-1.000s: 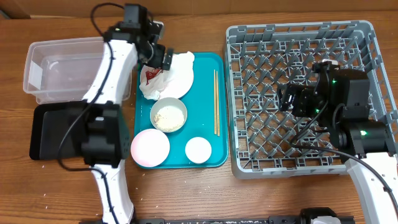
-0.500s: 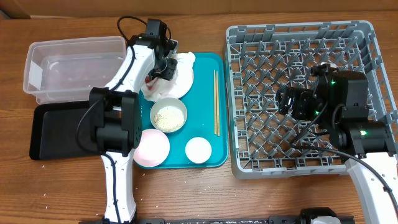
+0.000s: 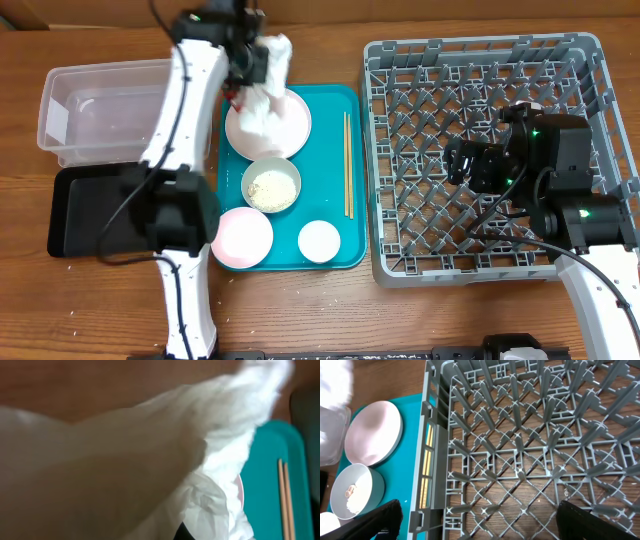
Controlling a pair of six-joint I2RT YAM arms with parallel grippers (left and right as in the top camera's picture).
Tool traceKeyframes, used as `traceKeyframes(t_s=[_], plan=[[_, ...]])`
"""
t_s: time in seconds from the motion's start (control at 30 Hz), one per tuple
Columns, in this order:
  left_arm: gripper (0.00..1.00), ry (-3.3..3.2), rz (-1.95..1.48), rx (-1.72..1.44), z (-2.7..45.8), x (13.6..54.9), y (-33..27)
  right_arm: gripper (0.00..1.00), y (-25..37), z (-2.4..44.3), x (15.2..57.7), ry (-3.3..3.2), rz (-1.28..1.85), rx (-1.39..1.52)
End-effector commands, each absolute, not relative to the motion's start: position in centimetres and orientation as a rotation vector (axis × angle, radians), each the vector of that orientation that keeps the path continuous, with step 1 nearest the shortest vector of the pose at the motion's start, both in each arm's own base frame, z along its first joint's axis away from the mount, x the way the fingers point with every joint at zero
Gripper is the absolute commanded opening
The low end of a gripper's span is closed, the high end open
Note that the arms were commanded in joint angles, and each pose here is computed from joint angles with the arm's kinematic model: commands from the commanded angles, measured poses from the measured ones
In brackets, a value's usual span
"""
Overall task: Sort waste into correct bins and load items into the dishwasher
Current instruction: 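Carry the napkin and wrapper left and drop them into the clear bin, then move the left gripper to the rice bowl and grasp its rim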
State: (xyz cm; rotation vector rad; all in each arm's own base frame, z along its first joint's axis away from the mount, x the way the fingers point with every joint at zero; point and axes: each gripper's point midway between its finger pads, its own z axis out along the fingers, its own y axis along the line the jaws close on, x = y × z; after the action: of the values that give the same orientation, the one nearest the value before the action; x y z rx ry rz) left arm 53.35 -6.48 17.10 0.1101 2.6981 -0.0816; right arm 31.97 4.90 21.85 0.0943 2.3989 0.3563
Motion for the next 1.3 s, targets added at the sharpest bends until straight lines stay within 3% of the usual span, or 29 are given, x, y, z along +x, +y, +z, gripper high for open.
traceKeyframes(t_s=[0.0, 0.23, 0.47, 0.5, 0.53, 0.6, 0.67, 0.73, 1.03, 1.27], plan=[[0.04, 2.611, 0.03, -0.193, 22.1, 52.8, 0.6, 1.0, 4.9, 23.1, 32.4, 2.366, 0.36, 0.084], [0.04, 2.706, 0.078, -0.455, 16.7, 51.9, 9.2, 1.0, 4.9, 23.2, 32.5, 2.356, 0.36, 0.083], [0.04, 2.849, 0.003, -0.55, 9.9, 51.3, 10.4, 1.0, 4.9, 23.0, 32.3, 2.369, 0.36, 0.086], [0.11, 2.858, 0.003, -0.551, 9.7, 51.2, 10.4, 1.0, 4.9, 23.0, 32.3, 2.372, 0.36, 0.086], [0.24, 2.858, 0.004, -0.55, 9.7, 51.1, 10.4, 1.0, 4.9, 22.9, 32.2, 2.373, 0.36, 0.086], [0.58, 2.849, 0.006, -0.529, 10.2, 51.3, 10.4, 1.0, 4.9, 22.9, 32.2, 2.373, 0.36, 0.086], [0.83, 2.83, 0.007, -0.51, 11.2, 51.5, 10.4, 1.0, 4.9, 22.9, 32.2, 2.373, 0.36, 0.086], [0.99, 2.8, -0.011, -0.501, 12.9, 51.7, 10.2, 1.0, 4.9, 22.9, 32.2, 2.373, 0.36, 0.086], [1.0, 2.623, -0.302, -0.263, 26.1, 49.5, 5.2, 1.0, 4.9, 22.9, 32.2, 2.373, 0.36, 0.086], [0.93, 2.701, -0.349, -0.096, 29.1, 44.3, -0.3, 1.0, 4.9, 23.0, 32.2, 2.372, 0.36, 0.086]])
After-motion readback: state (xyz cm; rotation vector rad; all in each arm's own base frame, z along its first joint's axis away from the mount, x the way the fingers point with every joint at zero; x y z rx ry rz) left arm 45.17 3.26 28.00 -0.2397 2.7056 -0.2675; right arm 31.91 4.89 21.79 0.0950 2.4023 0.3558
